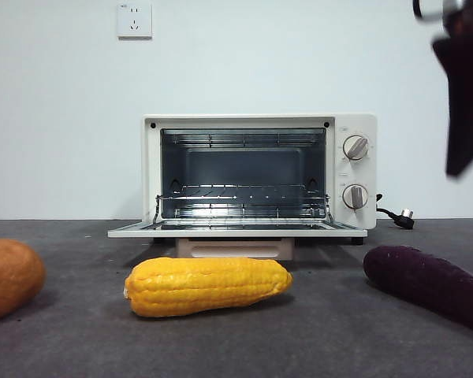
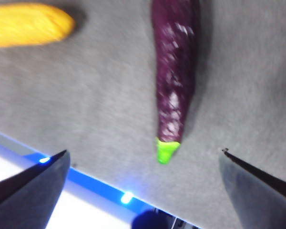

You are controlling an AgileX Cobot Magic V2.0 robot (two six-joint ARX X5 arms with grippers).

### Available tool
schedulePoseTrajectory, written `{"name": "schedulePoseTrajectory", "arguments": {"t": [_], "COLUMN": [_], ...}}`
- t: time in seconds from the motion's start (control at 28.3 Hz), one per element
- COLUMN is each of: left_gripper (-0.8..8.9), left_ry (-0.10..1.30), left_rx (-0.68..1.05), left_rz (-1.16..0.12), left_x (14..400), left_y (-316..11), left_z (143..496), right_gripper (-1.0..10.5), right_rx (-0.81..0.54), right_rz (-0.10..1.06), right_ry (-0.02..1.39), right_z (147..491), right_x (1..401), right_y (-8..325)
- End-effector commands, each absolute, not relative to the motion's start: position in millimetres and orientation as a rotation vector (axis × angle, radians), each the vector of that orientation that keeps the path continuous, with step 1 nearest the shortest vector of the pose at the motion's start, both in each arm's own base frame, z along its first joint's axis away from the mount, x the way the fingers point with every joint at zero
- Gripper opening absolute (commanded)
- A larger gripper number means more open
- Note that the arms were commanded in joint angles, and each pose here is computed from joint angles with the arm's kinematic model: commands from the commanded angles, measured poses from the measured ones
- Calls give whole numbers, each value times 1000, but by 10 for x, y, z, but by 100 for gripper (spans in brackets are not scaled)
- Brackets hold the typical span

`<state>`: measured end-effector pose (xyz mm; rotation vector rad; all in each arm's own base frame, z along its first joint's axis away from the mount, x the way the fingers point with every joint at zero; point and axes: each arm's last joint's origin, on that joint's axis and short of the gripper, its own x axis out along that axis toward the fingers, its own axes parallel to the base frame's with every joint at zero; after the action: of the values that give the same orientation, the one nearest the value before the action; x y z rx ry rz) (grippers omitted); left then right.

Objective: Take the eggplant from the table,put the eggplant in the oven

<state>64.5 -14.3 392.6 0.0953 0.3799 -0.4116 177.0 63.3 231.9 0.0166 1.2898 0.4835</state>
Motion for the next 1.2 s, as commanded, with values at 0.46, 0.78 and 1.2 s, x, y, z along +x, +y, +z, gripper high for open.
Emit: {"name": "schedulePoseTrajectory", "arguments": {"t": [0.46, 0.78, 1.2], "left_gripper": [-6, -6, -6], "left_ry": [425, 427, 428], "left_rx": [34, 34, 34], "left_rz": [-403, -404, -403], "left_x": [416, 415, 415], "left_y": [-123, -123, -123], "left_z": [3568, 3565, 3564], "right_gripper": [494, 380, -3], "right_rx": [-40, -113, -127], "right_rz": [393, 355, 345], "right_ry": [1373, 1414, 1356], "right_z": [1826, 1643, 1643], "right_x": [1863, 1906, 1936], "right_y": [782, 980, 1044]}}
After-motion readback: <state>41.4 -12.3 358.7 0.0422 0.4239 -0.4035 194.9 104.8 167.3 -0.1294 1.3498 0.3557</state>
